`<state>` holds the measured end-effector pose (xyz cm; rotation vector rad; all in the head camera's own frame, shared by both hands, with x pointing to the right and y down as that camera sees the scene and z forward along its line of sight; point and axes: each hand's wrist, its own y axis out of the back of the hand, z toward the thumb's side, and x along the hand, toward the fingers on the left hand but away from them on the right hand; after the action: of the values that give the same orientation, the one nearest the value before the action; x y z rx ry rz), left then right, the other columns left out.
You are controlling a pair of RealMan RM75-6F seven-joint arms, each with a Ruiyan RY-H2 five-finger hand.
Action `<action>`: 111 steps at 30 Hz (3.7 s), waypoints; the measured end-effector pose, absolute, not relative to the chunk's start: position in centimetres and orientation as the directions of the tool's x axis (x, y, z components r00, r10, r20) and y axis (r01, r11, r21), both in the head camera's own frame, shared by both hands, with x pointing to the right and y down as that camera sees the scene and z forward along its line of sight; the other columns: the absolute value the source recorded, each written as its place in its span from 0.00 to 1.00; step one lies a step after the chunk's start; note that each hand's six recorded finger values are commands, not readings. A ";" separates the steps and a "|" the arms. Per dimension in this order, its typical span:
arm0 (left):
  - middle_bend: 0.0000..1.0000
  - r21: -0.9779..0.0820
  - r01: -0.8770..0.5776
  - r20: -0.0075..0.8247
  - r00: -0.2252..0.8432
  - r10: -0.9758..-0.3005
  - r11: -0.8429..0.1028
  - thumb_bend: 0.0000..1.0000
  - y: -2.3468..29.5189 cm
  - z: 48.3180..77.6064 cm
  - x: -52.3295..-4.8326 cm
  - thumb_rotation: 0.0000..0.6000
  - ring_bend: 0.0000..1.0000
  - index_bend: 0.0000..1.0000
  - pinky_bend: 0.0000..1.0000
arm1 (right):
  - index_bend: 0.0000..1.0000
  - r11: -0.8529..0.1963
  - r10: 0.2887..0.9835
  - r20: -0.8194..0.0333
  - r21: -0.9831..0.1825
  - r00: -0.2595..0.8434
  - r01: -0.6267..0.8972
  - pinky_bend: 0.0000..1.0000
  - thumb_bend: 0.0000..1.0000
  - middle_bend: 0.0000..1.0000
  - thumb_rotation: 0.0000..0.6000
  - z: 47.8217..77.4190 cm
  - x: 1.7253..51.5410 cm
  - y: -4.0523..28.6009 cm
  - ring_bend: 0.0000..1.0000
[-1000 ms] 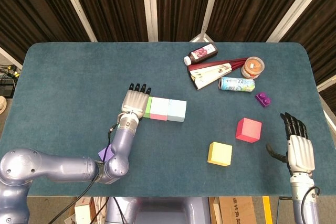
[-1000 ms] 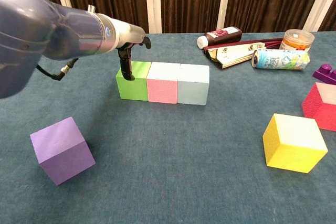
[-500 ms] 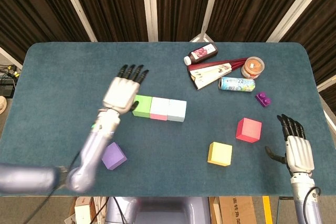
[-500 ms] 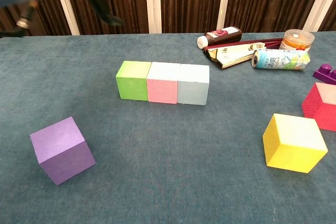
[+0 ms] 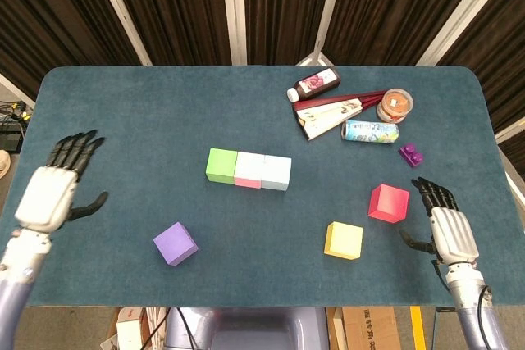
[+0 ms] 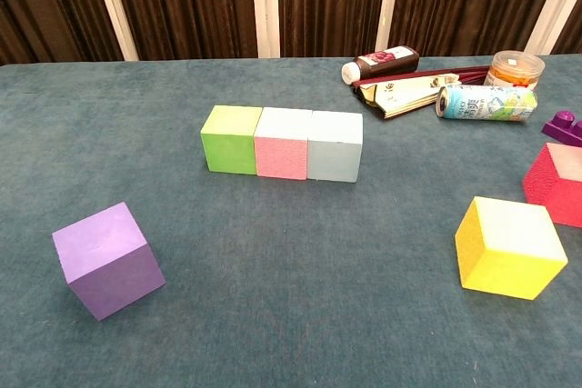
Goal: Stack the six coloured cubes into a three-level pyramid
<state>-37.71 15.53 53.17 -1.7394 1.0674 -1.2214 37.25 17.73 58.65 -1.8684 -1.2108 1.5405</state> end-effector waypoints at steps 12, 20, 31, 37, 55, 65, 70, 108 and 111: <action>0.00 -0.894 -0.264 0.346 0.104 -0.932 -0.362 0.36 20.6 54.3 -42.6 1.00 0.00 0.02 0.00 | 0.08 -0.647 0.740 -0.664 -0.747 -0.111 0.154 0.00 0.29 0.09 1.00 60.4 34.3 14.6 0.00; 0.00 -0.886 -0.328 0.313 0.097 -0.945 -0.328 0.36 21.9 54.7 -43.2 1.00 0.00 0.01 0.00 | 0.08 -0.689 0.698 -0.697 -0.716 -0.164 0.111 0.00 0.29 0.09 1.00 63.2 32.4 12.7 0.00; 0.00 -0.895 -0.311 0.313 0.071 -0.947 -0.319 0.36 21.9 55.1 -43.6 1.00 0.00 0.00 0.00 | 0.08 -0.741 0.652 -0.736 -0.669 -0.181 0.055 0.00 0.29 0.09 1.00 65.1 31.7 12.4 0.00; 0.00 -0.891 -0.308 0.328 0.069 -0.942 -0.333 0.36 21.7 55.5 -43.7 1.00 0.00 0.00 0.00 | 0.08 -0.760 0.631 -0.750 -0.649 -0.198 0.037 0.00 0.29 0.09 1.00 65.0 31.9 12.3 0.00; 0.00 -0.891 -0.285 0.353 0.058 -0.934 -0.354 0.36 21.9 56.1 -43.5 1.00 0.00 0.00 0.00 | 0.05 -0.830 0.534 -0.814 -0.556 -0.229 0.039 0.00 0.29 0.09 1.00 65.0 32.6 12.1 0.00; 0.00 -0.890 -0.277 0.361 0.054 -0.931 -0.361 0.36 21.8 56.4 -43.5 1.00 0.00 0.00 0.00 | 0.04 -0.873 0.470 -0.847 -0.488 -0.250 0.013 0.00 0.29 0.09 1.00 64.7 31.7 11.1 0.00; 0.00 -0.890 -0.277 0.364 0.049 -0.930 -0.362 0.36 21.7 56.5 -43.5 1.00 0.00 0.00 0.00 | 0.04 -0.864 0.481 -0.838 -0.503 -0.258 0.021 0.00 0.29 0.10 1.00 65.1 31.6 10.5 0.00; 0.00 -0.886 -0.259 0.389 0.032 -0.921 -0.383 0.36 21.6 57.6 -43.2 1.00 0.00 0.02 0.00 | 0.24 -0.855 0.493 -0.828 -0.518 -0.268 0.031 0.00 0.29 0.26 1.00 66.5 32.3 10.2 0.06; 0.00 -0.887 -0.259 0.388 0.032 -0.921 -0.383 0.36 21.7 57.6 -43.1 1.00 0.00 0.02 0.00 | 0.27 -0.851 0.498 -0.825 -0.524 -0.269 0.031 0.00 0.29 0.26 1.00 66.5 32.3 10.2 0.06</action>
<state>-43.12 21.67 57.62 -1.7004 1.2040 -1.3810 32.32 10.18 66.55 -1.6776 -0.6476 2.1913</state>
